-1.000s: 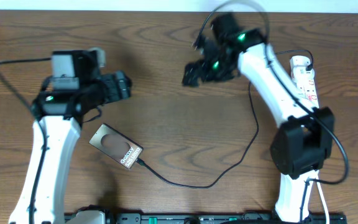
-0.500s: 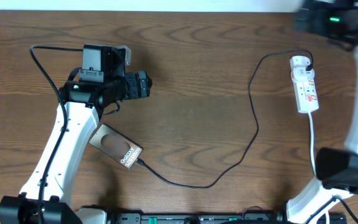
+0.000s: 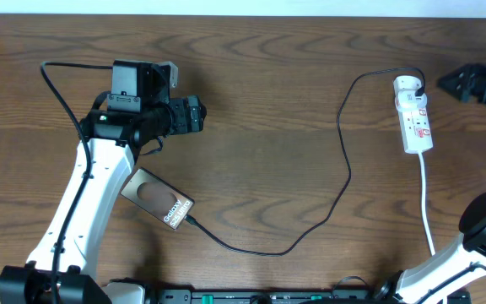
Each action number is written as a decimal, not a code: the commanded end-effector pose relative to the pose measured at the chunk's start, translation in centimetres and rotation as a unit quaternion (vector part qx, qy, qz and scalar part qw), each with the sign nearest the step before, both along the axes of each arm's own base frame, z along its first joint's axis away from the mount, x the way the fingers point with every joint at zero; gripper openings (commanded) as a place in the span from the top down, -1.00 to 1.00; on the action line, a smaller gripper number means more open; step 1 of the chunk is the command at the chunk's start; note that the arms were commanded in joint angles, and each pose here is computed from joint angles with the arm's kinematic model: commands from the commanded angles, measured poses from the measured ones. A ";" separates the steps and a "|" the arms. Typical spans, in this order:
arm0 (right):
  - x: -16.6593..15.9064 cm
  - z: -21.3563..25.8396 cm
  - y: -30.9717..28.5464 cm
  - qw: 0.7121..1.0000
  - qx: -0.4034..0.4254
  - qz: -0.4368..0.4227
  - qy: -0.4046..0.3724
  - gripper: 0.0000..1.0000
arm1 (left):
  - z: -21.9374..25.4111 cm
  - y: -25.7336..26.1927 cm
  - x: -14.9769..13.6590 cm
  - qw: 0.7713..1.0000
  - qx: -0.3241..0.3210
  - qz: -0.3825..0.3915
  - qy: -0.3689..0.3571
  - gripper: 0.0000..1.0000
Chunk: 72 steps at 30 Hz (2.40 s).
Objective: Plug charger to phone and switch on socket
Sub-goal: 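Open the left gripper and lift both arms away from the phone, then move the right gripper to the orange switch on the white power strip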
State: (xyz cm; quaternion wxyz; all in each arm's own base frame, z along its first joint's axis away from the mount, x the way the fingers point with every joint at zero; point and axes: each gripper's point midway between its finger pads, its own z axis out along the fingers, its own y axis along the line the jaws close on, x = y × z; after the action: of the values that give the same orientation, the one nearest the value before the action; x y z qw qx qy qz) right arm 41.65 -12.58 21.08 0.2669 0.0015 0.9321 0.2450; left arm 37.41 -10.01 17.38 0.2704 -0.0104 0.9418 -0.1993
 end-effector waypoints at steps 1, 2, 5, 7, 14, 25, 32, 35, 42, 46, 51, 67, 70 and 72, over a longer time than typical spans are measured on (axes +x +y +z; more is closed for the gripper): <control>0.4 -1.6 2.1 0.996 0.026 0.071 -0.049 -0.99 | 1.0 -0.2 0.4 1.000 0.001 -0.009 -0.015 -0.78; 0.4 -2.4 2.2 0.996 0.027 0.073 -0.048 -0.99 | 1.0 -0.2 0.4 1.000 0.001 -0.009 -0.015 -0.77; 0.6 -4.4 2.3 0.997 0.035 0.061 -0.040 -0.99 | 1.0 -0.2 0.4 1.000 0.001 -0.009 -0.014 -0.77; 0.6 -5.3 2.2 0.997 0.040 0.051 -0.035 -0.99 | 1.0 -0.2 0.4 1.000 0.001 -0.009 -0.014 -0.77; 0.3 -9.0 0.5 1.000 0.001 -0.001 0.019 -0.99 | 0.9 0.0 0.4 1.000 0.007 -0.004 -0.015 -0.77; 1.5 -11.5 0.4 0.999 -0.015 -0.040 0.023 -0.98 | 0.8 0.0 0.3 1.000 0.007 -0.004 -0.013 -0.77; 2.2 -12.5 0.7 0.997 -0.048 -0.046 0.027 -0.99 | 0.6 0.1 0.1 1.000 0.008 -0.004 -0.006 -0.77; 2.6 -12.4 1.2 0.998 -0.051 -0.039 0.020 -0.99 | 0.6 0.1 0.1 1.000 0.008 -0.004 -0.006 -0.78; 3.1 -12.7 0.4 0.996 -0.065 -0.064 0.023 -0.98 | 0.6 0.1 0.0 1.000 0.008 -0.005 -0.005 -0.77; 3.4 -13.6 0.3 0.995 -0.055 -0.076 0.032 -0.99 | 0.5 0.1 0.0 1.000 0.008 -0.004 -0.004 -0.78; 3.5 -16.2 1.2 0.996 -0.033 -0.069 0.055 -0.94 | 0.5 0.1 0.0 1.000 0.008 -0.005 -0.004 -0.77; 4.0 -17.4 2.1 0.996 -0.033 -0.056 0.058 -0.95 | 0.5 0.1 0.0 1.000 0.008 -0.004 -0.004 -0.77; 4.1 -17.4 2.1 0.996 -0.034 -0.056 0.055 -0.99 | 0.5 0.1 0.0 1.000 0.009 -0.005 -0.004 -0.77; 4.2 -17.3 2.0 0.996 -0.034 -0.056 0.053 -0.99 | 0.5 0.1 0.0 1.000 0.009 -0.005 -0.004 -0.77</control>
State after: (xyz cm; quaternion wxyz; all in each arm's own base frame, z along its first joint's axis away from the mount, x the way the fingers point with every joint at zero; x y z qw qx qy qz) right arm 45.78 -11.58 4.32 0.2367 0.0588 0.9529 0.1800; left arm 37.06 -9.95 17.12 0.2618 -0.0121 0.9446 -0.1976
